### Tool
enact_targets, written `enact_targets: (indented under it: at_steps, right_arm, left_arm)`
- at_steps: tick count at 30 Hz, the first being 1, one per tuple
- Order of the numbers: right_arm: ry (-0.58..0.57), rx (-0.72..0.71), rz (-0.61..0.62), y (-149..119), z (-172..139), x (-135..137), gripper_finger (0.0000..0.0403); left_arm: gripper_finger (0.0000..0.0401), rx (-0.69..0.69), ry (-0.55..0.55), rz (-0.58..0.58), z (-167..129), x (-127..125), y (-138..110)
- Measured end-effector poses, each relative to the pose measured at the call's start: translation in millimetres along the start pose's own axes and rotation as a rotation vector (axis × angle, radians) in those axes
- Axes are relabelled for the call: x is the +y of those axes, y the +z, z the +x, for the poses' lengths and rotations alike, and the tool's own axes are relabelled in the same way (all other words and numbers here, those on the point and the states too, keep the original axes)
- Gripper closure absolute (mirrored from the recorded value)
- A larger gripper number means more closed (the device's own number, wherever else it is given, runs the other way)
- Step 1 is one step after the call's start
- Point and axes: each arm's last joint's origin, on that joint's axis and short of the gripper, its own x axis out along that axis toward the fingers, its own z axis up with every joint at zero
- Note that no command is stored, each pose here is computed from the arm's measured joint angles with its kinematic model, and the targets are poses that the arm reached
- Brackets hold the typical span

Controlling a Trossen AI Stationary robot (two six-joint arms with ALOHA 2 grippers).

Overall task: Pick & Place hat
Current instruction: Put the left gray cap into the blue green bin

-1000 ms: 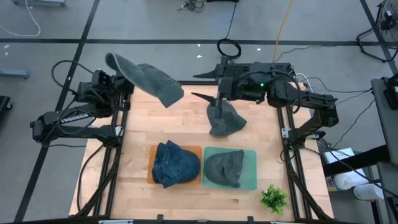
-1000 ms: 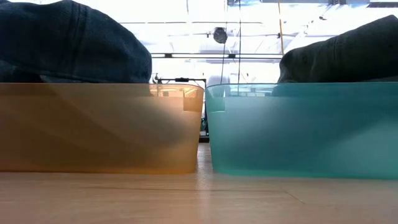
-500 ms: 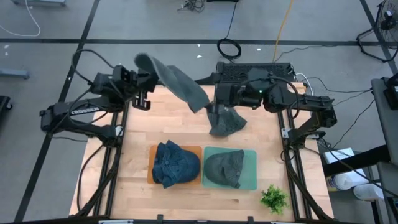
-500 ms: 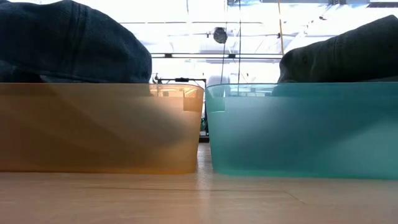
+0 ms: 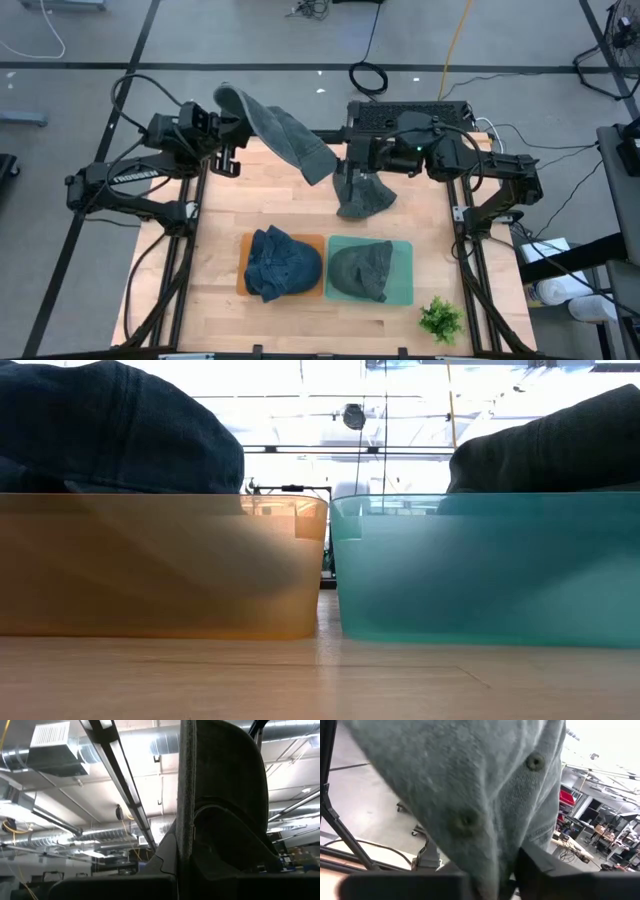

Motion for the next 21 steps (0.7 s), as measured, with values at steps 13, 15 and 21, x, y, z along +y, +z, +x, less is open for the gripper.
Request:
enact_targets:
  at_steps: [13, 15, 21]
  right_arm:
    - [-0.126, 0.113, -0.096, 12, -30, -6, 0.0401]
    - [-0.148, 0.139, -0.139, 16, -38, -5, 0.0401]
    - [-0.235, 0.209, -0.254, 30, -67, -4, 0.0402]
  left_arm:
    - [0.0307, 0.056, 0.011, -0.336, 0, 0, -6]
    - [0.0293, 0.058, 0.012, -0.35, 0, 1, -6]
    - [0.0261, 0.105, -0.007, -0.413, -1, 0, -10]
